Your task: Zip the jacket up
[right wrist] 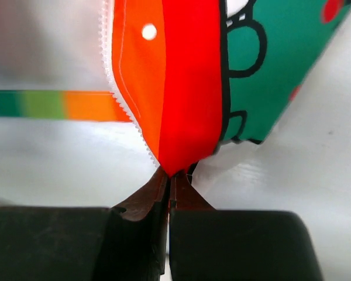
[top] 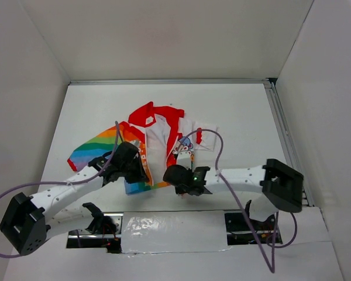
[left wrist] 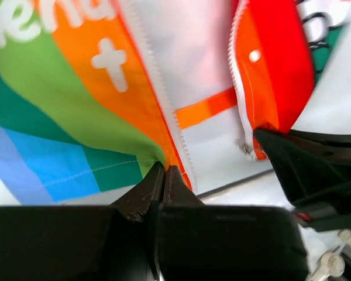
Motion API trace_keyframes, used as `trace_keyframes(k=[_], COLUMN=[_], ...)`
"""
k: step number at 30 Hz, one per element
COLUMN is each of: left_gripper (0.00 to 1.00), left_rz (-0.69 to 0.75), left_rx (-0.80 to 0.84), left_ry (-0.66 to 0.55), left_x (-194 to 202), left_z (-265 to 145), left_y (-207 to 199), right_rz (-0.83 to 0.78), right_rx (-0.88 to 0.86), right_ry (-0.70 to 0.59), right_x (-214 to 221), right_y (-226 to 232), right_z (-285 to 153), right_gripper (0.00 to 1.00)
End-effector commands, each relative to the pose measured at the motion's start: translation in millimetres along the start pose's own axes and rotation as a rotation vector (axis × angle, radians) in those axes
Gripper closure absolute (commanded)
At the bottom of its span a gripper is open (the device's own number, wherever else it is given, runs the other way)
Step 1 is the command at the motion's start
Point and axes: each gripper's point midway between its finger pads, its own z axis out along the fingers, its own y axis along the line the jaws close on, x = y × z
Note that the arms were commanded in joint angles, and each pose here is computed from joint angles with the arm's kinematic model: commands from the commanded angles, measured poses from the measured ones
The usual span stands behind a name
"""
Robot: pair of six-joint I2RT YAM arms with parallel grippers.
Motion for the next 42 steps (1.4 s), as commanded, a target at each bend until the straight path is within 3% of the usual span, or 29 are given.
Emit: trace_keyframes(k=[1,3,5,12,16,17,19,23,27,29,31,32,35,36,40,42], left_gripper=[1.00,1.00,1.00,1.00,1.00,1.00,1.00,1.00,1.00,1.00,0.69,0.63,0.13,0.01,0.01,0.01], left_rz=[0.110,0.167,0.218,0.334,0.390,0.412,0.413,0.291,0.212,0.179,0.142,0.137,0.118,0.113,-0.008,-0.016], left_rx=[0.161,0.247,0.336,0.584,0.693,0.695,0.652,0.467,0.456,0.454,0.424,0.417,0.343,0.329,0.144,0.136], left_ry=[-0.093,-0.156,-0.225,-0.371,-0.457,-0.470,-0.486,-0.327,-0.009,0.054,0.114,0.116,0.146,0.146,0.234,0.240], left_x=[-23,-34,-44,-53,-55,-55,-60,-43,27,44,59,60,67,65,74,68], left_z=[-26,-40,-56,-94,-108,-107,-101,-62,-33,-33,-35,-39,-45,-48,-35,-33], left_y=[-41,-59,-78,-116,-128,-127,-122,-84,-50,-42,-31,-29,-16,-16,3,-5], right_rz=[0.058,0.146,0.151,0.239,0.265,0.264,0.297,0.333,0.330,0.330,0.329,0.327,0.316,0.312,0.296,0.295], right_rx=[-0.158,-0.321,-0.464,-0.778,-0.815,-0.749,-0.660,-0.469,-0.317,-0.299,-0.283,-0.276,-0.264,-0.258,-0.243,-0.242], right_ry=[-0.140,-0.243,-0.271,-0.465,-0.401,-0.325,-0.301,-0.189,-0.071,-0.060,-0.050,-0.048,-0.053,-0.049,-0.039,-0.045], right_x=[-43,-82,-94,-155,-166,-154,-158,-124,-89,-82,-78,-77,-76,-74,-67,-68], right_y=[11,25,32,43,41,35,26,-5,-27,-29,-29,-30,-32,-33,-35,-35], right_z=[-40,-64,-84,-139,-144,-128,-121,-81,-43,-34,-26,-24,-19,-17,-14,-14], right_gripper=[1.00,1.00,1.00,1.00,1.00,1.00,1.00,1.00,1.00,1.00,1.00,1.00,1.00,1.00,1.00,1.00])
